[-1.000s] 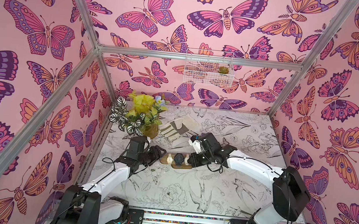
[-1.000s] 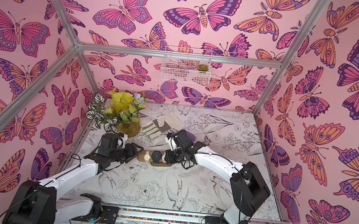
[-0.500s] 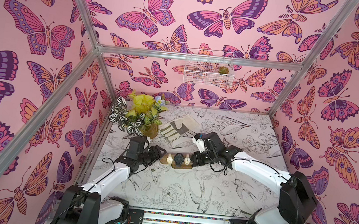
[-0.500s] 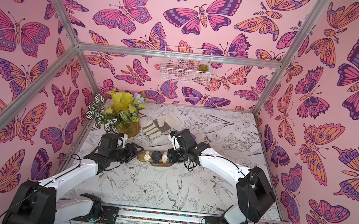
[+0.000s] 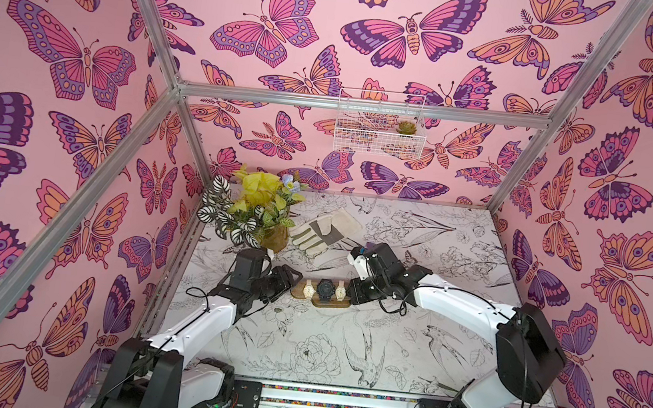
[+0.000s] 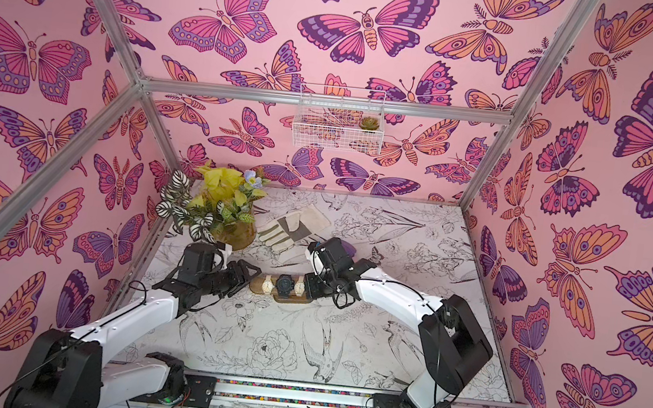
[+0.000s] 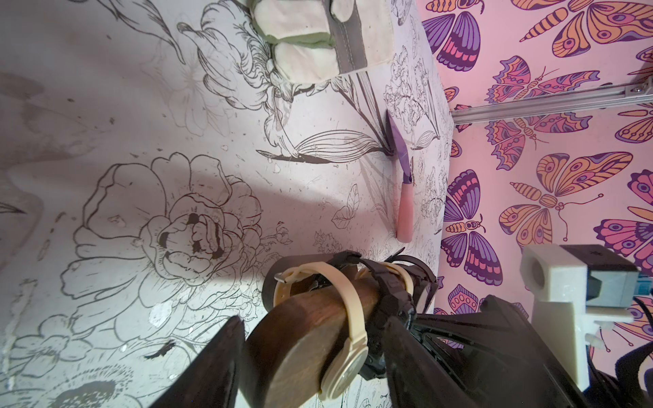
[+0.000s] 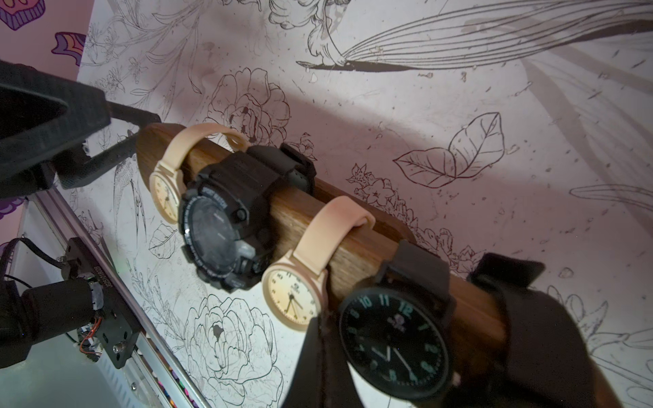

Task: Place watch on stand
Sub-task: Adjust the watch on the stand.

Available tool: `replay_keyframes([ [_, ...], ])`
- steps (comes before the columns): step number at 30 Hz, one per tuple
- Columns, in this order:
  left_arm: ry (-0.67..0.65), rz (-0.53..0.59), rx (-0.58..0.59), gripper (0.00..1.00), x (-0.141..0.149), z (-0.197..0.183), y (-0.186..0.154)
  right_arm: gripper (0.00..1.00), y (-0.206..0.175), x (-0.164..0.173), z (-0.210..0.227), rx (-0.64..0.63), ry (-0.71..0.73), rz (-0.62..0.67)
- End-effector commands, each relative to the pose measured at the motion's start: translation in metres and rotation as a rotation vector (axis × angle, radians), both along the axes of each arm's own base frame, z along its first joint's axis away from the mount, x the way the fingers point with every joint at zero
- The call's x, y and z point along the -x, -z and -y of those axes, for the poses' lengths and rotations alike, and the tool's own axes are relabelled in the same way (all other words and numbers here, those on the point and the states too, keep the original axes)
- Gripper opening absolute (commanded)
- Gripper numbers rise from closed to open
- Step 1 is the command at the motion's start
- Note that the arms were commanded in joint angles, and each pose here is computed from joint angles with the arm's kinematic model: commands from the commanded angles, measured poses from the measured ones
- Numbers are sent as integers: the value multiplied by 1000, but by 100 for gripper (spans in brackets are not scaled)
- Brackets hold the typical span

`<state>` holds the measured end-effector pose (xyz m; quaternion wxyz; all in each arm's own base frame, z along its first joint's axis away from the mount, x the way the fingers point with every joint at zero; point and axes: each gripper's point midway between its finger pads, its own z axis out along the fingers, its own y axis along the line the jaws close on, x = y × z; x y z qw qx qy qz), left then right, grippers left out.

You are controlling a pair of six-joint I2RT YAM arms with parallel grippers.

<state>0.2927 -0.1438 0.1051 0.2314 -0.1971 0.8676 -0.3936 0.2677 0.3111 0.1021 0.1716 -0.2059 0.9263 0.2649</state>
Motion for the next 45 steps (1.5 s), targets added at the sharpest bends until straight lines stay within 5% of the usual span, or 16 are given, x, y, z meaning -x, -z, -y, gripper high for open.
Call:
replay_keyframes([
  [1,17,13,-9,65,0,2,-5,4,3,-5,-3,-1,-3,-1],
  [12,22,19,-8,65,-1,3,-7,4,-16,0,2,-36,4,12],
  [20,23,34,-24,64,-2,1,-12,5,-52,-3,49,-2,112,133],
  [27,15,38,-26,65,-1,-1,-15,5,-33,-16,98,37,242,106],
  [45,7,37,-36,65,0,-3,-17,4,-1,-14,88,34,207,26],
])
